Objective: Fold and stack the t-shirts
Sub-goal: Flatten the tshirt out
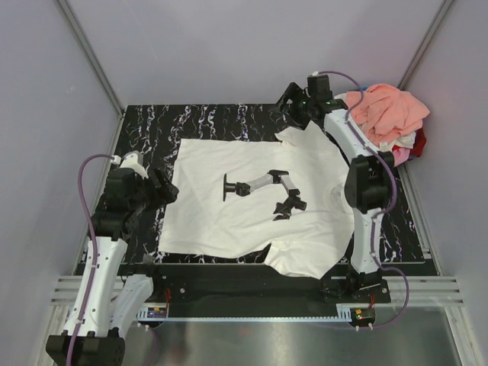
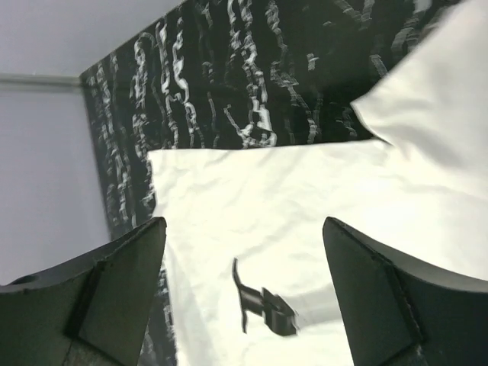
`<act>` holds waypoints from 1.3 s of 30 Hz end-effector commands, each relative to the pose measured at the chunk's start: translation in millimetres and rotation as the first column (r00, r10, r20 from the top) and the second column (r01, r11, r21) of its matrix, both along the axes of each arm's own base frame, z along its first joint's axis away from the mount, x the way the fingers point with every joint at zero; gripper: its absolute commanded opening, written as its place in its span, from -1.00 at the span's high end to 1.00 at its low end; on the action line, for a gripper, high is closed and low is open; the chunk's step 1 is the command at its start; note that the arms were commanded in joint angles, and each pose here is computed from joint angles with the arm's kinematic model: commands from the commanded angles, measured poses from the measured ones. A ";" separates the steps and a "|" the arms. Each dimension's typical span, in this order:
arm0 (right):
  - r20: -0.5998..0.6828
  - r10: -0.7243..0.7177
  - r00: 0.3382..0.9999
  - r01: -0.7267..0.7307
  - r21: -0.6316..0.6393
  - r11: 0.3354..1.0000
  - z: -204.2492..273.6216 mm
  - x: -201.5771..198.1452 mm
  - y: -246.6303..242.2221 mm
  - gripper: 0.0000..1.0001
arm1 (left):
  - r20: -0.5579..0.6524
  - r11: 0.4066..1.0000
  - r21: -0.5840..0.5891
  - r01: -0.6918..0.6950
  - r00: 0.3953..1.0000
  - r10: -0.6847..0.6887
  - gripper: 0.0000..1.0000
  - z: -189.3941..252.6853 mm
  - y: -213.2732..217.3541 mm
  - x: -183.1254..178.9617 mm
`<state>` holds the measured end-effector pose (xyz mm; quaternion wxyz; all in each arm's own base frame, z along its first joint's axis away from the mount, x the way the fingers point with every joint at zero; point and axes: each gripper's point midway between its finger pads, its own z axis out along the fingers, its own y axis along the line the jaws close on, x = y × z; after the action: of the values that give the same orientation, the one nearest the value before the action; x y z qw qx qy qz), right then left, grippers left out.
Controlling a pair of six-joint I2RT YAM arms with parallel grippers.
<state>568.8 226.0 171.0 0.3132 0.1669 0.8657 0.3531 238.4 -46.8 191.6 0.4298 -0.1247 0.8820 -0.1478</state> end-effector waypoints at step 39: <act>-0.457 -0.117 0.882 -0.219 -0.616 0.756 -175.1 -55.0 -110.1 -0.76 | -0.514 0.987 0.154 -0.037 0.851 0.112 -0.57 -169.2 -22.6 246.0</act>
<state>512.3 113.9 15.8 0.1427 0.1078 0.9838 -0.0102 470.6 -86.4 28.4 0.1909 -0.1684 0.9646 -0.0692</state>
